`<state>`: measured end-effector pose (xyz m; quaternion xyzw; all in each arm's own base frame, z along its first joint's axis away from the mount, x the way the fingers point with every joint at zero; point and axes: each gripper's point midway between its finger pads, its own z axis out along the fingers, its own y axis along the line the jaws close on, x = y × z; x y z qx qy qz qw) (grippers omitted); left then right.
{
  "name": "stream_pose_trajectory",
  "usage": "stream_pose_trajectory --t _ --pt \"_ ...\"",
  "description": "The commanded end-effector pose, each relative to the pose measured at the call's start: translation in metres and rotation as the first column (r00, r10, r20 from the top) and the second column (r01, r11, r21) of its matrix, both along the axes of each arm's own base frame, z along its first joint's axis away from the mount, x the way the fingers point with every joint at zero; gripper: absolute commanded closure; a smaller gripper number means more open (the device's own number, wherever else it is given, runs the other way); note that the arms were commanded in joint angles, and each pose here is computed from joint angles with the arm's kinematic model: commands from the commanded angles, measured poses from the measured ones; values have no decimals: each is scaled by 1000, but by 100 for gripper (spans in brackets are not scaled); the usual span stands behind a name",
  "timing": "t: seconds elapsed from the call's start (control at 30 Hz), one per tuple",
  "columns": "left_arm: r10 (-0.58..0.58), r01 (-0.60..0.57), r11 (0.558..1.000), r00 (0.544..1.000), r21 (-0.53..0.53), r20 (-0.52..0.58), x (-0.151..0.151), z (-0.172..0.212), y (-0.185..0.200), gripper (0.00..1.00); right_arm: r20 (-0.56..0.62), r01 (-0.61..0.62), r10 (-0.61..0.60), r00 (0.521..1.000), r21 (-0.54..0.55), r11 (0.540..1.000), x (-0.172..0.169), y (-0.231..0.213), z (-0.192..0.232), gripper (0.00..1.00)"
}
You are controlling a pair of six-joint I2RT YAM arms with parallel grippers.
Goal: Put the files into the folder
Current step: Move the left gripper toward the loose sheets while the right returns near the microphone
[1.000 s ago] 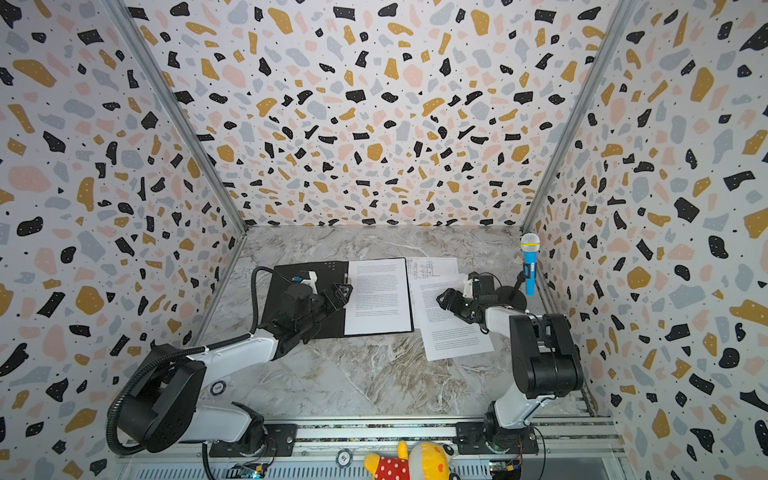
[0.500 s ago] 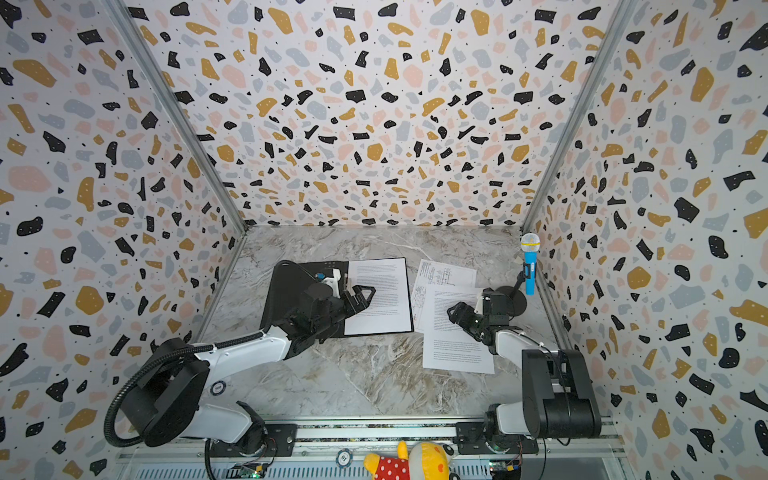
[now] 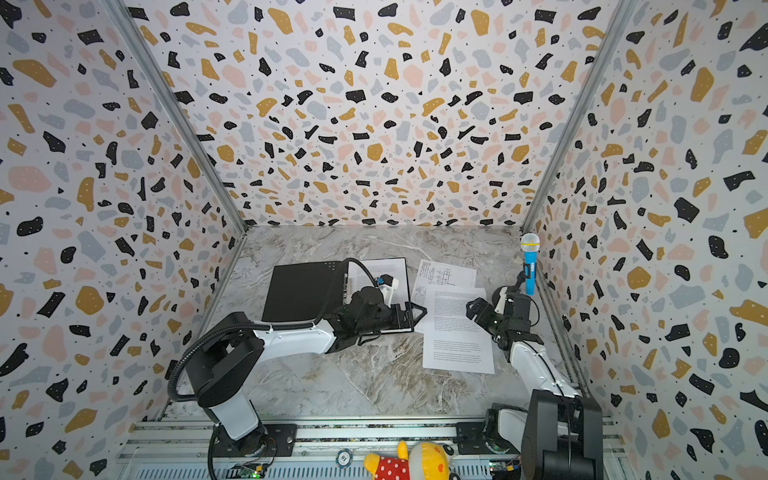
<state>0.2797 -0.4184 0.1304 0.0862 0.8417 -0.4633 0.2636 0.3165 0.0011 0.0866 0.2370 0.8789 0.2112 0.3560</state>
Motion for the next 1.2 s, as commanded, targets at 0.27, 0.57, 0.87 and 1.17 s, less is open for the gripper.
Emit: stream_pose_trajectory --t 0.27,0.57,0.87,1.17 --pt "-167 169 982 986 90 -25 -36 -36 -44 0 -44 80 -84 996 -76 994 -23 -36 -17 1" --pt "-189 194 972 981 129 -51 -47 -53 -50 0 -83 37 -38 996 -13 999 -32 -22 -35 1" --pt "-189 198 958 980 206 -62 -51 -73 -49 0 -111 21 -18 994 25 999 -39 -15 -46 0" --pt "-192 206 954 978 219 -83 -52 -86 -53 0 -120 -1 9 993 64 998 -42 -7 -51 0"
